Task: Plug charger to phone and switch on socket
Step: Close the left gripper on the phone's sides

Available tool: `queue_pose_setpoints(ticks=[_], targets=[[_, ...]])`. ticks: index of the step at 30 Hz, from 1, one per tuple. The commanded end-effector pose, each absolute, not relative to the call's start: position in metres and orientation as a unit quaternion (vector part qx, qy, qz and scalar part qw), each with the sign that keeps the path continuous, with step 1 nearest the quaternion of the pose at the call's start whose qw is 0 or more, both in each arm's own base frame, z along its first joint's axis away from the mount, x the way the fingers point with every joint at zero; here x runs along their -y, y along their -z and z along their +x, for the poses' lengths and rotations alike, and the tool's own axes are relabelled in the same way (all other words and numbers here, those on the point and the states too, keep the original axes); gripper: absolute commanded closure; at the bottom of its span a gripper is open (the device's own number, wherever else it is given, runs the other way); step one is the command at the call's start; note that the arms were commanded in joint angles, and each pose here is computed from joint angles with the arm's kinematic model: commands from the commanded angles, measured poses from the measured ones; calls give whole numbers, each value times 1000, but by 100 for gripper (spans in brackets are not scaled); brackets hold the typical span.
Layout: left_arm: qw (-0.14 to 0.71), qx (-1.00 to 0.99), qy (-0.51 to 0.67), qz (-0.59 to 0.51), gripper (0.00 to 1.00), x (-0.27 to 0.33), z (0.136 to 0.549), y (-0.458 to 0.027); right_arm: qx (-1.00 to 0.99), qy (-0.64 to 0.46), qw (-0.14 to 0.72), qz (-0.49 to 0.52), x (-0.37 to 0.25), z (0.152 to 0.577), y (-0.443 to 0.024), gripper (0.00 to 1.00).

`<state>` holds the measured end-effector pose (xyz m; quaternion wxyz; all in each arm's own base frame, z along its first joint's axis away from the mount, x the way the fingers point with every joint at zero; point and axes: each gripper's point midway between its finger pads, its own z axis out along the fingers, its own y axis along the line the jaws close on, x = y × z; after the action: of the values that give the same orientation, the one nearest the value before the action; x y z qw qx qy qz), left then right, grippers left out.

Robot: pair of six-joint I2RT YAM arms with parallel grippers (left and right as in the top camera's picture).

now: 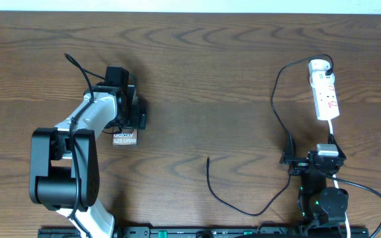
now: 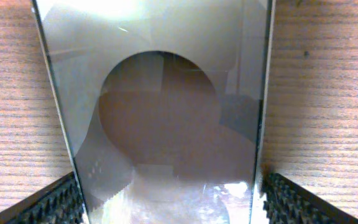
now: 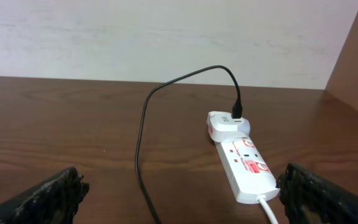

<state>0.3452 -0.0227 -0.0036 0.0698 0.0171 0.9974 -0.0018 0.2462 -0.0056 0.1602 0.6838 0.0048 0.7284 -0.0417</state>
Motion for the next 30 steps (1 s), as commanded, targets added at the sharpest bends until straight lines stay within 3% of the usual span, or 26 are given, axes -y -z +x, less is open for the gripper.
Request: queue_pose_setpoints(ticks=[1, 30], targets=[[41, -999, -9, 24, 14, 19, 329, 19, -729, 45, 683, 0, 5, 246, -160, 1], [41, -999, -9, 24, 23, 19, 329, 19, -729, 45, 683, 0, 5, 246, -160, 1]])
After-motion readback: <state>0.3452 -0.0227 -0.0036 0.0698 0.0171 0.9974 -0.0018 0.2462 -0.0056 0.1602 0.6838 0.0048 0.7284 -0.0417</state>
